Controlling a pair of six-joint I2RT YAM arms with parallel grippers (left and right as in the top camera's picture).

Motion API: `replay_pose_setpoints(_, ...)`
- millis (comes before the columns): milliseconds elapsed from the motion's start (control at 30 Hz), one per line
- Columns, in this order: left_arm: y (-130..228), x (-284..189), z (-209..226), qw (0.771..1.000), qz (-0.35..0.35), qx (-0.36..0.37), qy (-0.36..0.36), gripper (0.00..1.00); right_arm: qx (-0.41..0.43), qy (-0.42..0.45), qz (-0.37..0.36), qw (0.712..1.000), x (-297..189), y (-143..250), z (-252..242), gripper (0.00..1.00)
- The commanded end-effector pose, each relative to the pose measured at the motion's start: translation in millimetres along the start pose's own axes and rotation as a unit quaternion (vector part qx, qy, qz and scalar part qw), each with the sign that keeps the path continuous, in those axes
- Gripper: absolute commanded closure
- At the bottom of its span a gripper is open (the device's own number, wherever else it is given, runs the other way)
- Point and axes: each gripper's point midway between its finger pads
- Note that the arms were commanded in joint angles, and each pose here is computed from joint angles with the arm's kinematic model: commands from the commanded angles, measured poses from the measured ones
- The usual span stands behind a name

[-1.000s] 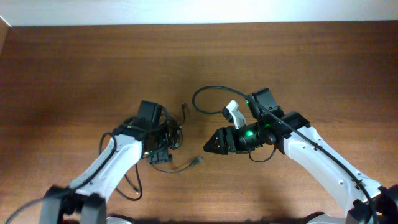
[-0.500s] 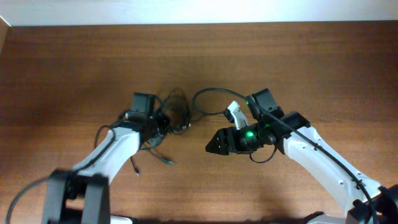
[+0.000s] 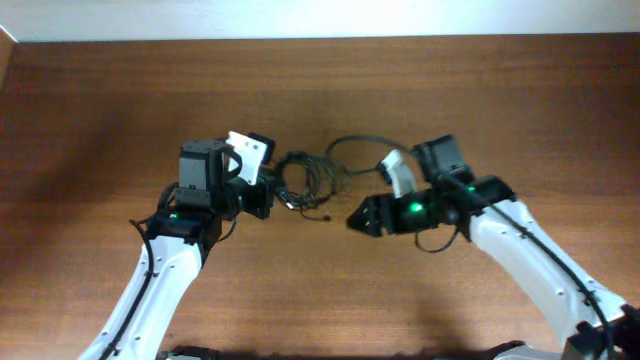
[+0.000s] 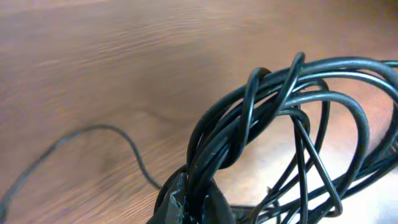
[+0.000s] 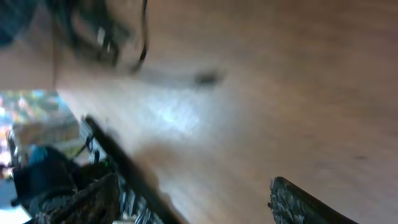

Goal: Untangle cables

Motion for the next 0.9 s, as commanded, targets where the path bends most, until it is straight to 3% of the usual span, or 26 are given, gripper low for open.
replay_pose_setpoints(0, -7, -15, -55, 0.982, -0.017, 0.117, 0.149, 1.00, -0.105, -0.028, -0.057, 0.992, -28, -23, 11, 0.24)
replay_pose_setpoints(67, -4, -19, -66, 0.975, -0.016, 0.125, 0.183, 1.00, -0.200, -0.078, -0.079, 0.974, -32, -28, 30, 0.29)
replay_pose_setpoints(133, 1, -22, -74, 0.968, -0.012, 0.138, 0.209, 1.00, -0.244, -0.071, -0.100, 0.962, -33, -39, 31, 0.51)
replay_pose_setpoints(667, 4, -25, -80, 0.969, 0.003, 0.088, 0.230, 1.00, -0.330, -0.188, -0.136, 0.915, -31, -46, 97, 0.51)
replay_pose_setpoints(767, 4, -25, -80, 0.969, 0.004, 0.086, 0.231, 1.00, -0.317, -0.185, -0.138, 0.920, -30, -50, 99, 0.52)
replay_pose_setpoints(867, 4, -25, -80, 0.969, 0.004, 0.085, 0.231, 1.00, -0.284, -0.145, -0.147, 0.936, -27, -63, 88, 0.62)
Point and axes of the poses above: each gripper's point midway between its finger pads, its own x axis out along the fingers, its own z axis along the line the jaws close on, y = z × x, and after that the axes turned 12 degrees about -x, right-handed
